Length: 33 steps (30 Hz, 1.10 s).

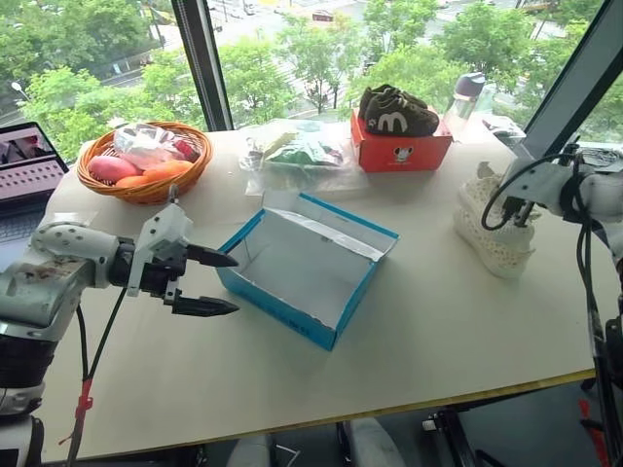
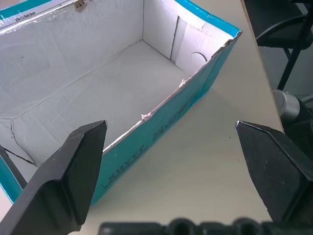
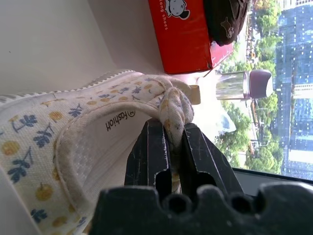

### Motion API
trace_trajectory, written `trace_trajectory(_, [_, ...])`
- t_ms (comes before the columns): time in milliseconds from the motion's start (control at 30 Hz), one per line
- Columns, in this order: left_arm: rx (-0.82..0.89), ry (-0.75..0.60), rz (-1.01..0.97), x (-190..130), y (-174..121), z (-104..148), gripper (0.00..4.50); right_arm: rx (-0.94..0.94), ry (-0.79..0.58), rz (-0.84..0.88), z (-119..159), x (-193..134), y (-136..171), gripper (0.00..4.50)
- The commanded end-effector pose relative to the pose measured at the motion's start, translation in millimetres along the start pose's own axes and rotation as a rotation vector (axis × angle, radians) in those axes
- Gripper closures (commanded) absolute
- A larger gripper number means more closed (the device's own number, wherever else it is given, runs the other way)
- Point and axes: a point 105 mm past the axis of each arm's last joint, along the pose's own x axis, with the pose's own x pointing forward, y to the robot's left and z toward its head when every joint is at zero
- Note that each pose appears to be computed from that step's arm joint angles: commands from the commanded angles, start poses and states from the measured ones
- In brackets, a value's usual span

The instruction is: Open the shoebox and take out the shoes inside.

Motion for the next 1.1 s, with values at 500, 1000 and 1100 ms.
trace_trajectory(500, [0.016, 0.017, 0.029, -9, -6, 3, 0.00, -0.028, -0.150, -0.040, 58, 13, -24, 4.49])
trace_trajectory(1000, [0.016, 0.014, 0.031, -11, -6, 4, 0.00, 0.131, -0.218, 0.141, 58, 23, 35, 0.93])
trace_trajectory(1100, [0.012, 0.006, 0.028, -10, -6, 4, 0.00, 0.171, -0.236, 0.164, 59, 10, 28, 0.03])
